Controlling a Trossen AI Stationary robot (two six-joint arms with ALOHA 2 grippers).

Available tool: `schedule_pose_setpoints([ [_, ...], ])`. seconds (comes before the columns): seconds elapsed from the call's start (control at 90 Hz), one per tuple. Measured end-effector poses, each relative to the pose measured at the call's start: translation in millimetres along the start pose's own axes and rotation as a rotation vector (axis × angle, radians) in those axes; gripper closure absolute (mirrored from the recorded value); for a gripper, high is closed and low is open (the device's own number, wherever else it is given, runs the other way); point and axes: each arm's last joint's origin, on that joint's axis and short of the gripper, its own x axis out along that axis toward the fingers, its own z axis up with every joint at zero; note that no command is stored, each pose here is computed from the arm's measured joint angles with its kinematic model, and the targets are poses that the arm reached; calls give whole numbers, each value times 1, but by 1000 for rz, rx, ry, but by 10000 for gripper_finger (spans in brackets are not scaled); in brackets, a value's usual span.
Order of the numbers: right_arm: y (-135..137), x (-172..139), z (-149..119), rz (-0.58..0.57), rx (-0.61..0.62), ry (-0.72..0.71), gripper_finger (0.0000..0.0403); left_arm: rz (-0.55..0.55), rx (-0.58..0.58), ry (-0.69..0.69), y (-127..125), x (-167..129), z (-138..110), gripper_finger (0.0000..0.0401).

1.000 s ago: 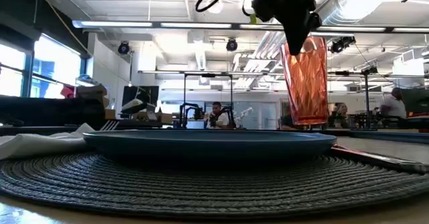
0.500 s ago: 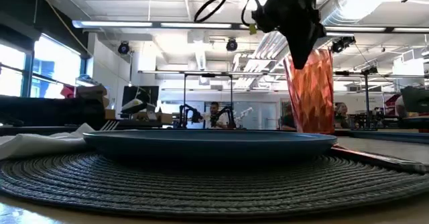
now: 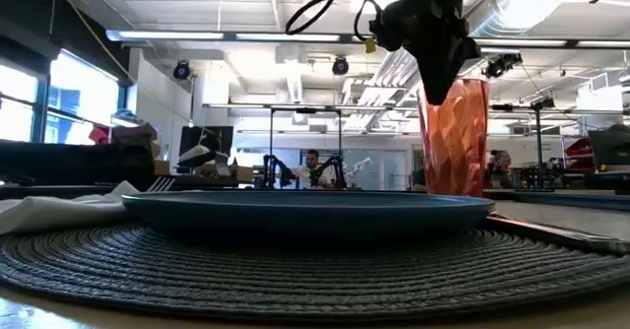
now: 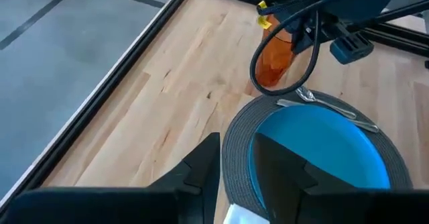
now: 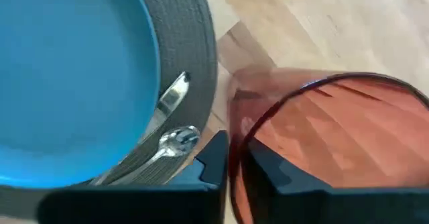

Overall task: Set table place
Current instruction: Move the orange cup to the top right of the table, then return to Home Position

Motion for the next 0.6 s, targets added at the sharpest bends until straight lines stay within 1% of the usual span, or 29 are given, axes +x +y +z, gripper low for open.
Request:
schedule_pose_setpoints([
  [0.2,-1,-14,1,17,-8,-33,258,0,-1,-1,0,0,0,325],
  [0.322,-4,-38,1,38,-4,-84,216,0,-10,-2,0,0,0,325],
  [0.456,-18,-81,-9,113,11,-209,200,-1,-21,-2,0,0,0,325],
  [0.5,-25,-95,-15,144,16,-255,201,-2,-30,2,0,0,0,325],
  [0.6,-48,-132,-38,254,34,-379,213,-5,-43,3,0,0,0,325],
])
